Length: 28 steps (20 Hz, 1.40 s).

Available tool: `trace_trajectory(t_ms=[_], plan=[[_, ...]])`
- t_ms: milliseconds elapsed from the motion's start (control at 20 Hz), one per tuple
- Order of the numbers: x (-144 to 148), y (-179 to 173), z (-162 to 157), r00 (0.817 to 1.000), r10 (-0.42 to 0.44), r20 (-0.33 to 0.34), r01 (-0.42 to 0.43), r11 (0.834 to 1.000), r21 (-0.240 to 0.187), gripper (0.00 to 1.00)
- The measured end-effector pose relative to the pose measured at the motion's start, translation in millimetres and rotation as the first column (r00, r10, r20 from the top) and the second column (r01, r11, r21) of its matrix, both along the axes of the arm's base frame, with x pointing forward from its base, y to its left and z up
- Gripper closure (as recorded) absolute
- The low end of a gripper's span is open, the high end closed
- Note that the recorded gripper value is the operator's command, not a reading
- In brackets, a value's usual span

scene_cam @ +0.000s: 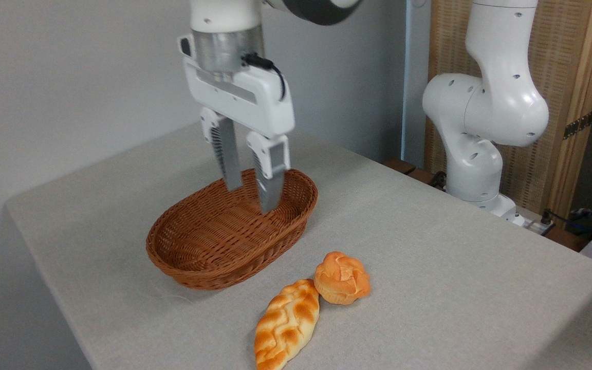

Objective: Put bread into the basket
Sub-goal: 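Move the open gripper from above the basket toward the round bun, then lower the gripper down onto the round orange bun, then close the gripper fingers around the round orange bun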

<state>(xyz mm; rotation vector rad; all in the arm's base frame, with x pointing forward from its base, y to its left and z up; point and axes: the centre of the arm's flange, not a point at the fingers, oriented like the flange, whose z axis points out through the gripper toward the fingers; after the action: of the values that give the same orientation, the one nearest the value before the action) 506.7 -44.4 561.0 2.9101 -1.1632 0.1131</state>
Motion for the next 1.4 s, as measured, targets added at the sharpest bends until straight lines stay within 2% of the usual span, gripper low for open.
trace_trajectory(t_ms=[200,400,500,800,1000,1200,1400], plan=[[-11.7,27.1,-21.1,0.998,-0.052,-0.041,0.052,0.999,-0.003,0.0],[-17.4,50.8,-40.3,0.98,-0.186,-0.073,0.186,0.982,-0.015,0.0],[-21.1,68.2,-50.9,0.959,-0.271,-0.086,0.269,0.963,-0.03,0.0],[-30.8,102.1,-76.1,0.909,-0.406,-0.097,0.401,0.914,-0.064,0.0],[-33.7,106.8,-94.1,0.892,-0.445,-0.083,0.441,0.895,-0.062,0.0],[-37.1,108.5,-107.1,0.853,-0.516,-0.076,0.512,0.856,-0.065,0.0],[-41.8,124.0,-113.7,0.826,-0.56,-0.07,0.555,0.828,-0.077,0.0]])
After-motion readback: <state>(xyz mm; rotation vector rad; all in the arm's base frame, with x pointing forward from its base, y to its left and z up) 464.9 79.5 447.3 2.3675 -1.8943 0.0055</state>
